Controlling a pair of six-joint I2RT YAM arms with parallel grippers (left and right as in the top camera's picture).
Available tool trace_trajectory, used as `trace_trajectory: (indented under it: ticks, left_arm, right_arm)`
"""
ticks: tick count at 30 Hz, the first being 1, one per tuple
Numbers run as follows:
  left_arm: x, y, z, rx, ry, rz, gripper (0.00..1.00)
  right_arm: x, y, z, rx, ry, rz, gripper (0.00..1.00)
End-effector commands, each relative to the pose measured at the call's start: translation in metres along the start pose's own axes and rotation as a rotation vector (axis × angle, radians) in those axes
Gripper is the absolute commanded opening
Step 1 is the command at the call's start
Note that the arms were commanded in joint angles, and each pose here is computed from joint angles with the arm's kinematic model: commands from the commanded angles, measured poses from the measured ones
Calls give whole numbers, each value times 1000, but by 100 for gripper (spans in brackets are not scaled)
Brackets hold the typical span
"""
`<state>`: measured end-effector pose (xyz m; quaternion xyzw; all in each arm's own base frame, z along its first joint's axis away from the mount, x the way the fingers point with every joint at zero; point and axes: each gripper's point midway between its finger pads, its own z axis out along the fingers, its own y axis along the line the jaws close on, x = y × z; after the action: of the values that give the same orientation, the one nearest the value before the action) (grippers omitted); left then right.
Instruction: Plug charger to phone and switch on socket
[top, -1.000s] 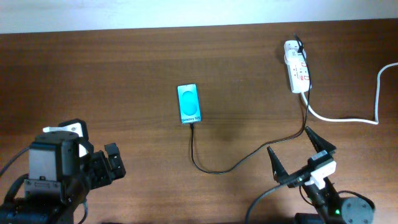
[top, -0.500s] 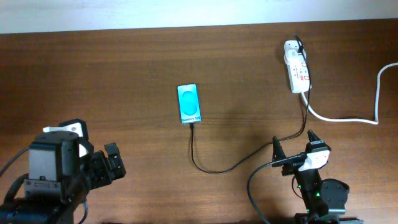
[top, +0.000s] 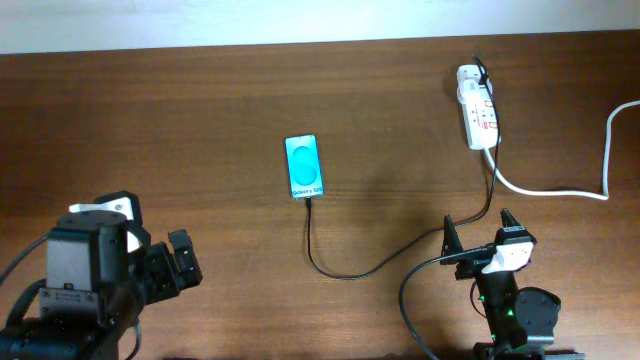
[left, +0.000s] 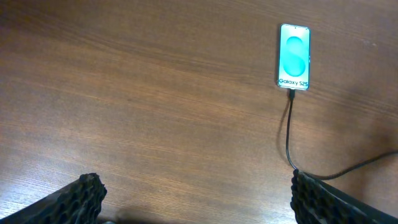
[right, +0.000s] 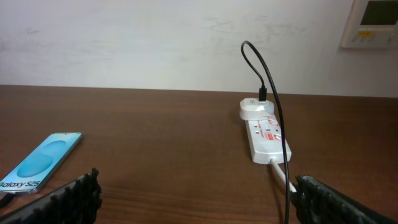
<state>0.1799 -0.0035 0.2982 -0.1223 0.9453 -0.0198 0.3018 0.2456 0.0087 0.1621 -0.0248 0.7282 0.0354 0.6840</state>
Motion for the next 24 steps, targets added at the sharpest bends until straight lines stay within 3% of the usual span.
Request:
trace_trajectory:
  ticks: [1, 9, 13, 19, 24]
  left_arm:
    - [-2, 1, -2, -3, -12, -5, 99]
    - [-15, 5, -2, -35, -66, -10, 99]
    - [-43, 0, -16, 18, -254, -37, 99]
    - [-17, 20, -11, 25, -460, -83, 99]
    - [16, 21, 39, 125, -604, -115, 99]
  right_arm:
    - [3, -1, 0, 7, 1, 5, 98]
    - [3, -1, 0, 7, 1, 5, 98]
    - [3, -1, 0, 7, 1, 5, 98]
    - [3, -1, 0, 7, 1, 5, 98]
    - [3, -1, 0, 7, 1, 5, 98]
